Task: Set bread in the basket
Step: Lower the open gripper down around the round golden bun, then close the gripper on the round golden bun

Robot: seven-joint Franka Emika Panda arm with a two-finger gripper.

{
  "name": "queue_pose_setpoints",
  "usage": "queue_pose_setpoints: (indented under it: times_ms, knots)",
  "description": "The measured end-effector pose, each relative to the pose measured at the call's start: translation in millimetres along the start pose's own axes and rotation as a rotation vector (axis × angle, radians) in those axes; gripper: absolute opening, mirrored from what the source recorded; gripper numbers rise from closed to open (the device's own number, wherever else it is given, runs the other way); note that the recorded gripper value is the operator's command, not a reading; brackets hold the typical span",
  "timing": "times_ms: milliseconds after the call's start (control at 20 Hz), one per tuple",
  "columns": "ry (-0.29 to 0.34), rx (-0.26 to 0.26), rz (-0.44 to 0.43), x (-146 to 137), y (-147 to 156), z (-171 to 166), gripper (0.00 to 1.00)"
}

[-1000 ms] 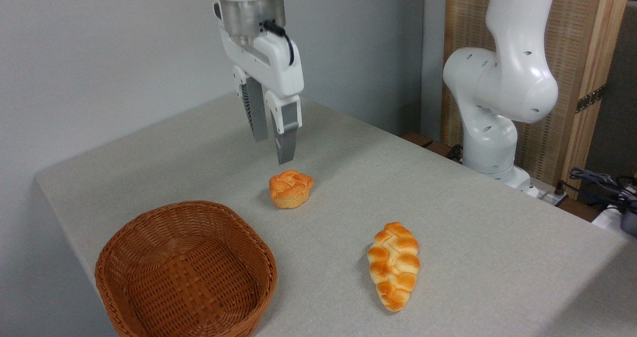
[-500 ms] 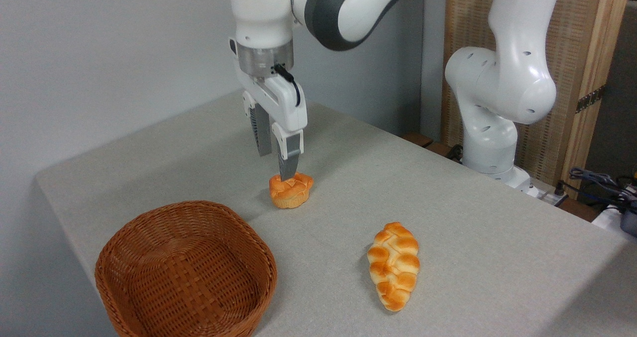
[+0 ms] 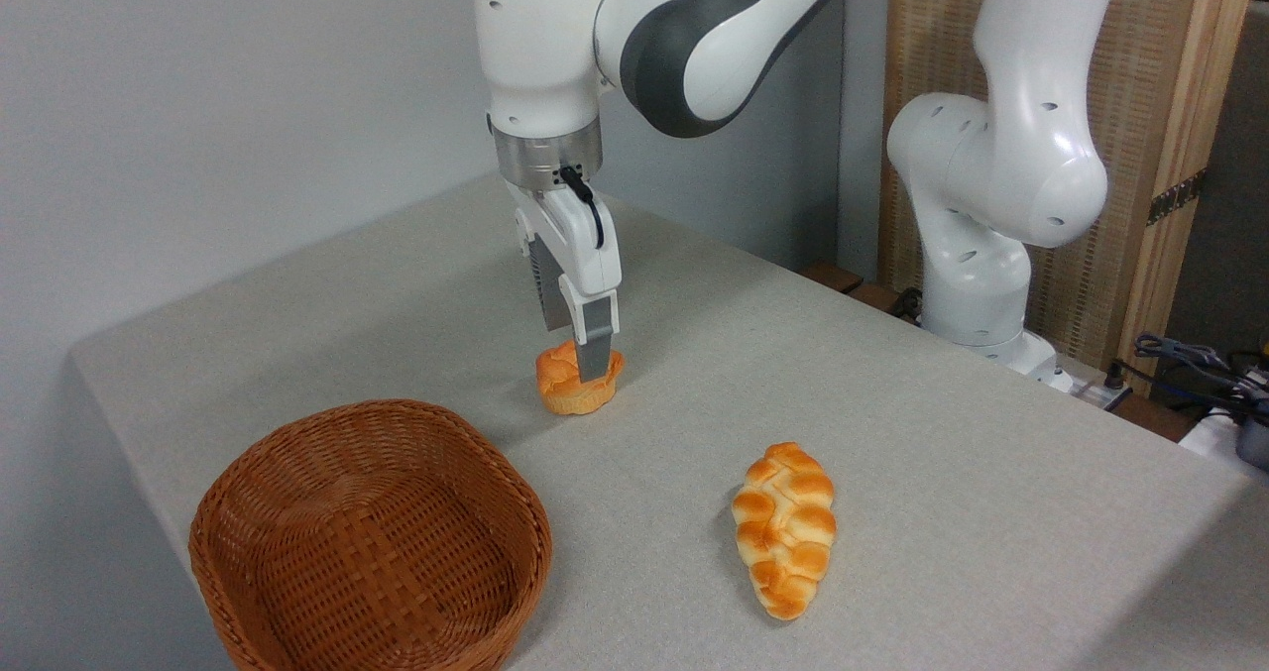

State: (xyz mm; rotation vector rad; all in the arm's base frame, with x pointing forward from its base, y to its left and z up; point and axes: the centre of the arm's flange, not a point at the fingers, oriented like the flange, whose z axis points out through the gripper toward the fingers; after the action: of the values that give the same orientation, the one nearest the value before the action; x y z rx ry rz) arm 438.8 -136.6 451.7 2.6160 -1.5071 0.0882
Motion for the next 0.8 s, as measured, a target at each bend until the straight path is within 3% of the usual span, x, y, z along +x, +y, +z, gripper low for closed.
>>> queue_pose_setpoints:
  times_ms: [450,650,700,800]
  knots:
    - [0.016,0.024,0.022,2.3,8.8,20.4,1.0]
    - [0.008,0.018,0.031,2.5,14.4,28.7,0.66]
    - [0.008,0.018,0.033,2.9,14.9,28.9,0.53]
    - [0.014,0.024,0.035,4.0,15.0,28.4,0.46]
